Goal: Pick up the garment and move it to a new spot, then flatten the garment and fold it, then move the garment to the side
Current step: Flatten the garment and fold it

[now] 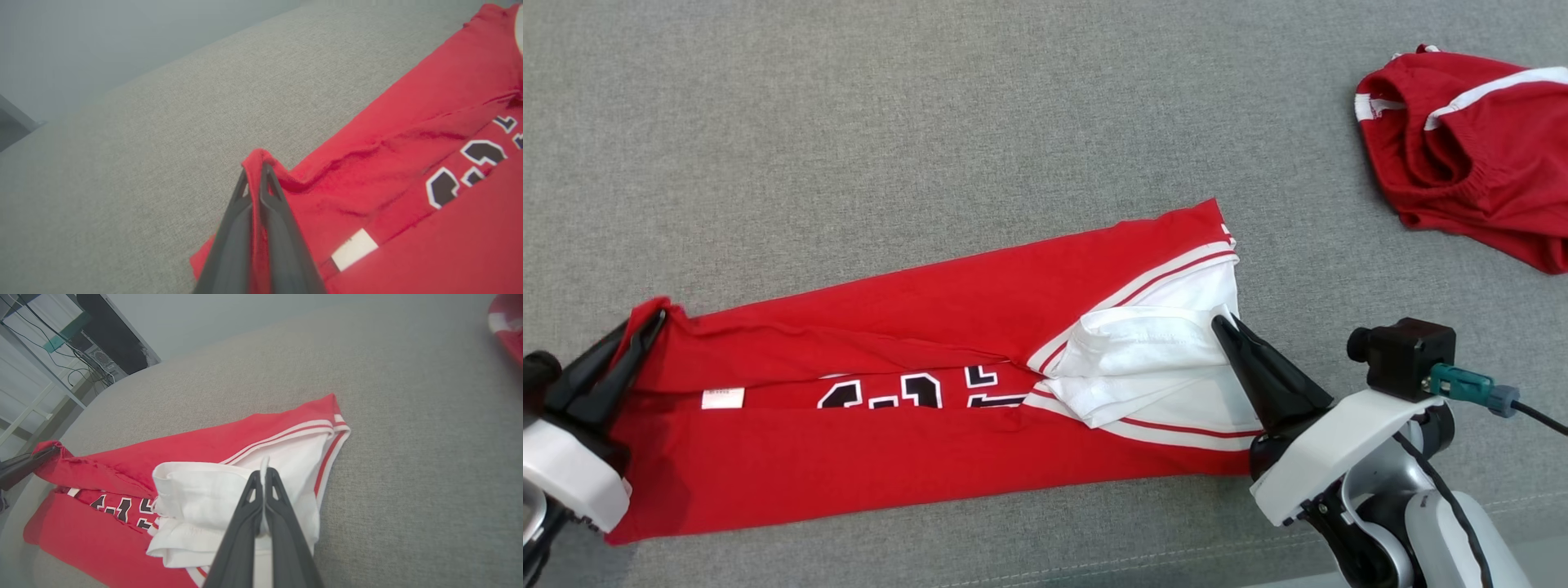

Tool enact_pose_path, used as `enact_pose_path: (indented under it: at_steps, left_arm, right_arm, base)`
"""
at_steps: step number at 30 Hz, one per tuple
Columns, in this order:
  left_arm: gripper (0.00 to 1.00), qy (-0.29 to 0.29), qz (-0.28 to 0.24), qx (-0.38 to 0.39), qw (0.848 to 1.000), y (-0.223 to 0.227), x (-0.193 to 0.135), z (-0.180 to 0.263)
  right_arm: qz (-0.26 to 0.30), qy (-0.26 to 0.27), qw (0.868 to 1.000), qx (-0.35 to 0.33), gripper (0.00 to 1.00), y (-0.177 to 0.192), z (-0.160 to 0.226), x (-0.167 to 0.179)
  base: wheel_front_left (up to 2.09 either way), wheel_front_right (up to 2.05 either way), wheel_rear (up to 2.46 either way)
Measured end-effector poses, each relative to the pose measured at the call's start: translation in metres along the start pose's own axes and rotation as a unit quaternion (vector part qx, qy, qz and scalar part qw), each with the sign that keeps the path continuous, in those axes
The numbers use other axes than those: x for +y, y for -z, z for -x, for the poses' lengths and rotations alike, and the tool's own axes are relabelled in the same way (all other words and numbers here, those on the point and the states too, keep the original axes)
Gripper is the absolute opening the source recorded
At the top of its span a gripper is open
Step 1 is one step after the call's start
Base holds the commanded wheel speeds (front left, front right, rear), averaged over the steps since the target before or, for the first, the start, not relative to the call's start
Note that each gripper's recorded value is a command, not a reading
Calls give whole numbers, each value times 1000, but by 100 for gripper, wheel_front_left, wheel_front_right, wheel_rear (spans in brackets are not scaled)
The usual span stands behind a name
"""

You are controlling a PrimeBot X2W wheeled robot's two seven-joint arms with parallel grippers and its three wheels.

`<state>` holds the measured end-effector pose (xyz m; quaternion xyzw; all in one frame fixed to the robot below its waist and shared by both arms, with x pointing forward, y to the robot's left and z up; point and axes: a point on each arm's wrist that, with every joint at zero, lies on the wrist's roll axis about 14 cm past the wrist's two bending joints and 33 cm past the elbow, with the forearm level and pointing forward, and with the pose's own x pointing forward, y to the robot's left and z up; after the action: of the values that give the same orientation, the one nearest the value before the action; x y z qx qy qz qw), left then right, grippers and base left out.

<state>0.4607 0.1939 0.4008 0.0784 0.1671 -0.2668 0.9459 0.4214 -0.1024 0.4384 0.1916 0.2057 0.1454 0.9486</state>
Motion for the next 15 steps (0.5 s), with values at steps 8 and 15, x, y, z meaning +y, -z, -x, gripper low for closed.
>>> enact_pose_path:
  at_steps: [8, 15]
  left_arm:
    - [0, 8, -24, -28, 999, -21, 2, -6]
    - [0, 24, -6, 5, 1000, 4, -18, 13]
  right_arm:
    - [-13, -3, 1000, 11, 0, 12, -2, 1]
    - [-14, -4, 1000, 12, 0, 14, -3, 2]
  base:
    - [0, 0, 0]
    - [0, 0, 0]
